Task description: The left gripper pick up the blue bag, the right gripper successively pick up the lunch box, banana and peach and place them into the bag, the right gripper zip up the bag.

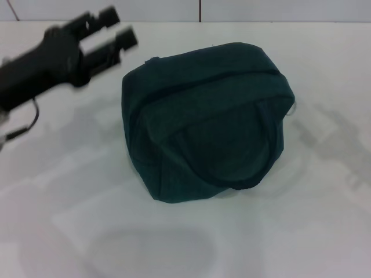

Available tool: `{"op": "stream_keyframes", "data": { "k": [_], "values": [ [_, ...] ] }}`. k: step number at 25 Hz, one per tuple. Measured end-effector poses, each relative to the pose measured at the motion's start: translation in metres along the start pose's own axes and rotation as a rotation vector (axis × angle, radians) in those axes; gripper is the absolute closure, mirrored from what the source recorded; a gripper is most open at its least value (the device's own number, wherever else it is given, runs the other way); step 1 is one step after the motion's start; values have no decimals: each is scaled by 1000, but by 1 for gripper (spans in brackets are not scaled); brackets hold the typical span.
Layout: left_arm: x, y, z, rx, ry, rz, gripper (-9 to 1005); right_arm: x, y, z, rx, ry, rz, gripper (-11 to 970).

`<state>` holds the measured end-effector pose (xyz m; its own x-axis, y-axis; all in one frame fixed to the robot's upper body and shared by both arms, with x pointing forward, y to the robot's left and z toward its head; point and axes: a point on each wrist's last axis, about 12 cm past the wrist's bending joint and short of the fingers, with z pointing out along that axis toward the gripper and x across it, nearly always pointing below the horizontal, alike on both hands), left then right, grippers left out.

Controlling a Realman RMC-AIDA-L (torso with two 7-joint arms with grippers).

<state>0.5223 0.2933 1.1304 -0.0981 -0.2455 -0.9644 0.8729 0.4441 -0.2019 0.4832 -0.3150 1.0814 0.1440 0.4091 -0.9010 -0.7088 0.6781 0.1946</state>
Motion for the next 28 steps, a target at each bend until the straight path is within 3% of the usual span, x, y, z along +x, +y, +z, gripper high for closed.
{"op": "stream_keyframes", "data": {
  "k": [3,8,13,20,28],
  "values": [
    [1,-16,-11,120,11,14,339,-21,1,11,-201,17,-26,284],
    [4,-31,-23,223,13,-8,339,-54,-8,35,-427,154,30,284],
    [8,-36,-24,260,41,-21,339,-74,-14,70,-594,372,79,286],
    [11,-35,-14,286,77,-18,339,-64,-8,111,-711,615,78,287],
    [16,-33,-12,286,77,-38,339,-47,4,127,-733,696,13,288]
  ]
}}
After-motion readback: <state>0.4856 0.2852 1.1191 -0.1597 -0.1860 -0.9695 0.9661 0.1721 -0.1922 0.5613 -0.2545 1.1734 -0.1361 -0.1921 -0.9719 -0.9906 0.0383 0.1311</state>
